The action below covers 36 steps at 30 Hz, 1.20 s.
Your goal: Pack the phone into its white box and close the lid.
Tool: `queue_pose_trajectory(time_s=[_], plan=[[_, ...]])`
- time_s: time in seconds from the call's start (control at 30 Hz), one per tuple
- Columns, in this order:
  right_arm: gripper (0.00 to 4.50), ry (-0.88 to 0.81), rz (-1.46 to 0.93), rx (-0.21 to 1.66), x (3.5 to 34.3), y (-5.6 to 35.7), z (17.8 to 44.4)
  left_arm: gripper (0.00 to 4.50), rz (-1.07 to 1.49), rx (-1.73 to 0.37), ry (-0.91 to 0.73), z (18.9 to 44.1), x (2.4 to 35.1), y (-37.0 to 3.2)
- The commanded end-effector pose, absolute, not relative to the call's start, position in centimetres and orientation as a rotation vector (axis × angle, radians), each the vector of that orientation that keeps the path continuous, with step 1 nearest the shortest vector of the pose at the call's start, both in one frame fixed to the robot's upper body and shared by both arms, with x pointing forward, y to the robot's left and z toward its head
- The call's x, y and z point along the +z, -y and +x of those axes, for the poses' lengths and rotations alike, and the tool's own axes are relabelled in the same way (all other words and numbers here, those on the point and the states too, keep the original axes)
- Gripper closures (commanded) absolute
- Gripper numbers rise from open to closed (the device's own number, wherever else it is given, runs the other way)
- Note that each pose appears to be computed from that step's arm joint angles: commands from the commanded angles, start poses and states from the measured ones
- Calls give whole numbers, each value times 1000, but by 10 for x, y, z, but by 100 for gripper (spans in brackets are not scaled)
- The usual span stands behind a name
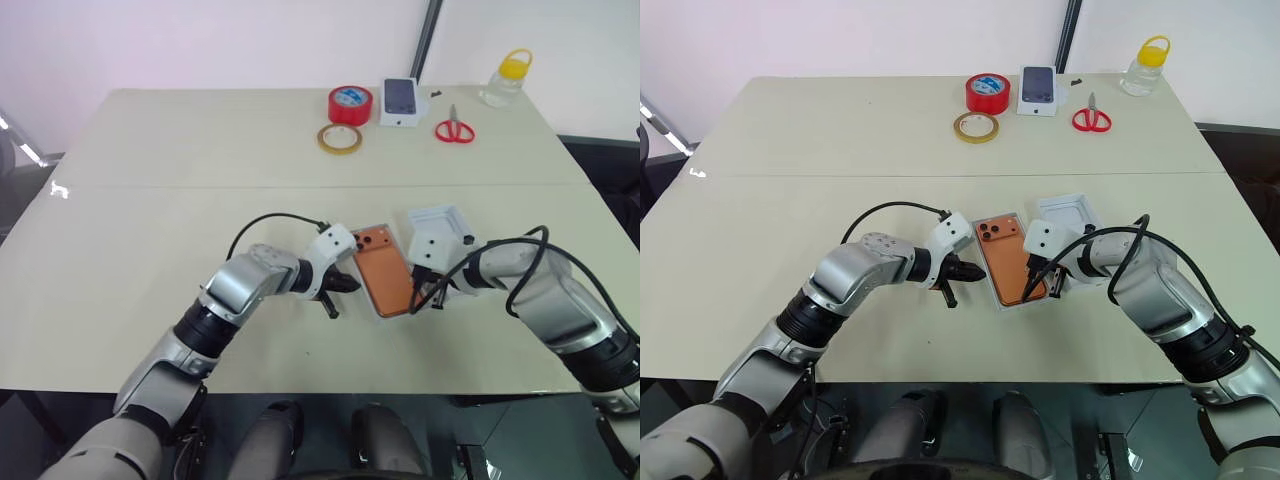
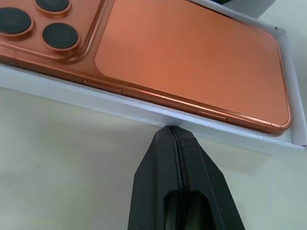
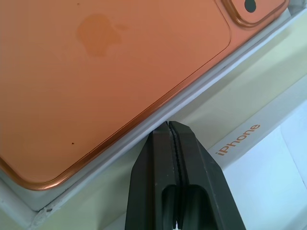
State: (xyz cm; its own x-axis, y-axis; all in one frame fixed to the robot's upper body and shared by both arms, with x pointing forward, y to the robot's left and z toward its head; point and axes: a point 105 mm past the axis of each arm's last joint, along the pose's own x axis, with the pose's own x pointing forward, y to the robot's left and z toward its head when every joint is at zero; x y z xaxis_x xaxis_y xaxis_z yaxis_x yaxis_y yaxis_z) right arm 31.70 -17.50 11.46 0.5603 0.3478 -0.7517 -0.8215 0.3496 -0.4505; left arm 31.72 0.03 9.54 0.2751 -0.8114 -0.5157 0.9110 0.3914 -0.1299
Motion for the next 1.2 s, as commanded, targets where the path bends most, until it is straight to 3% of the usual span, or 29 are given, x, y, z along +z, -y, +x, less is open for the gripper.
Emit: queue_pose_trajectory(time_s=[0.03, 0.57, 0.67, 0.87, 1.1, 1.2], plan=[[450, -535, -934, 931, 119, 150, 307, 449, 190, -1190, -483, 319, 109, 11], [450, -546, -923, 892, 141, 174, 308, 449, 192, -1144, -503, 314, 101, -11], [360, -556, -844, 909, 154, 177, 302, 450, 191, -1133, -464, 313, 105, -22], [67, -567, -659, 789, 172, 186, 312, 450, 189, -1146, -326, 308, 119, -44], [67, -714, -336, 513, 166, 205, 339, 450, 268, -1206, -115, 293, 140, -72], [67, -770, -237, 446, 163, 209, 344, 450, 303, -1233, -101, 288, 143, -79]])
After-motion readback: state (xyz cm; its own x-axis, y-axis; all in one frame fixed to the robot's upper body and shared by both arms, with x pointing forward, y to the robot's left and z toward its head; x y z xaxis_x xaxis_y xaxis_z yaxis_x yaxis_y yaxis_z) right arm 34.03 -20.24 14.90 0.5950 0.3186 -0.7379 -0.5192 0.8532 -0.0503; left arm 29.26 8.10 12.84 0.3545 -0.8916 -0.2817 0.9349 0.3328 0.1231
